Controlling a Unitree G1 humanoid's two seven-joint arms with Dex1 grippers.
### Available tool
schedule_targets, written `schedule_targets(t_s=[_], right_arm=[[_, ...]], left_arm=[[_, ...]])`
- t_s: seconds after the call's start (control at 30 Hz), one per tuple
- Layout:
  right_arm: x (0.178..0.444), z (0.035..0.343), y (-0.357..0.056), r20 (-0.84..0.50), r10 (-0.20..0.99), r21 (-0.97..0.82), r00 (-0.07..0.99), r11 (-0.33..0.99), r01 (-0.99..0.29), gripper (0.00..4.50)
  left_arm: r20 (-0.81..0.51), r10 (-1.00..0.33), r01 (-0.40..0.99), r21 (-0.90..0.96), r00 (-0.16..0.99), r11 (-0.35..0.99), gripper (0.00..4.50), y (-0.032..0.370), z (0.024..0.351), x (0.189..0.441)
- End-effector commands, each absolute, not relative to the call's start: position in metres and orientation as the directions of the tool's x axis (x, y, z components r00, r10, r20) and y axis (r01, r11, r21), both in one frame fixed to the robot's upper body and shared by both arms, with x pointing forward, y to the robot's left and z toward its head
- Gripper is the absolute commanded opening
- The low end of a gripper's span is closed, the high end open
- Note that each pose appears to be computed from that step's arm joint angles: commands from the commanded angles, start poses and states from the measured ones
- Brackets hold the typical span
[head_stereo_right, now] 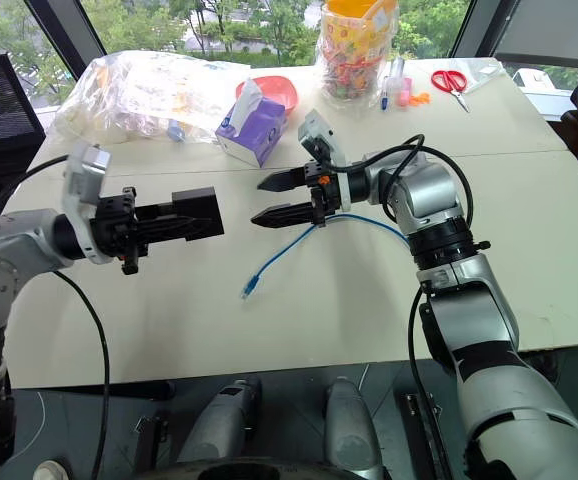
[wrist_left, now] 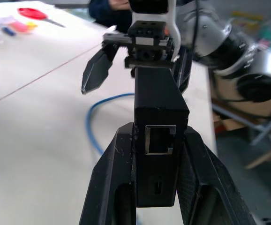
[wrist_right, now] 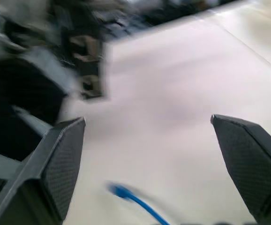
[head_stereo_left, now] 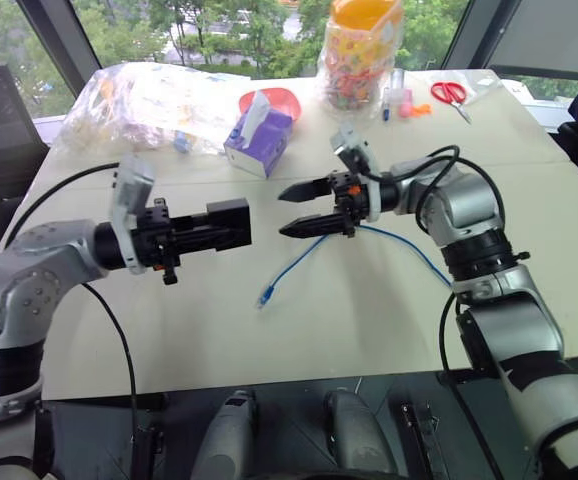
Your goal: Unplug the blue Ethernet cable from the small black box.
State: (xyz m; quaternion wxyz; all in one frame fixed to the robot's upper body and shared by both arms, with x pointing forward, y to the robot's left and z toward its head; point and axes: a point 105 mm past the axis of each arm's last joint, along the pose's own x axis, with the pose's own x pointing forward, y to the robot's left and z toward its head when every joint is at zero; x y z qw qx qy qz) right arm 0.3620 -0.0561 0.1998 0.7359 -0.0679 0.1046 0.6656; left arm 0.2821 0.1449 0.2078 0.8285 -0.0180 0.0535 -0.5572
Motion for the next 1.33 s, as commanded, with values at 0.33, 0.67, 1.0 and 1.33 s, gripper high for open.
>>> schedule_targets(t_s=[0.33, 0.67, 1.0, 1.33], right_arm=[[0.385, 0.174, -0.092, -0.180, 0.881, -0.046, 0.438, 0.437, -0.898, 4.42], [0.359, 0.169, -0.128, -0.158, 0.803, 0.015, 0.575, 0.584, -0.812, 4.42], [0.342, 0.167, -0.137, -0.180, 0.783, 0.039, 0.596, 0.611, -0.791, 4.50], [0.317, 0.157, -0.159, -0.248, 0.784, 0.066, 0.569, 0.600, -0.798, 4.50]], left_arm=[[-0.044, -0.727, 0.727, 0.093, 0.685, 0.680, 0.51, 0.147, 0.145, 0.345], [-0.017, -0.670, 0.669, 0.074, 0.742, 0.739, 0.51, 0.143, 0.107, 0.363], [-0.012, -0.653, 0.653, 0.042, 0.757, 0.756, 3.93, 0.155, 0.110, 0.351], [-0.022, -0.579, 0.579, 0.066, 0.815, 0.813, 4.30, 0.190, 0.142, 0.317]])
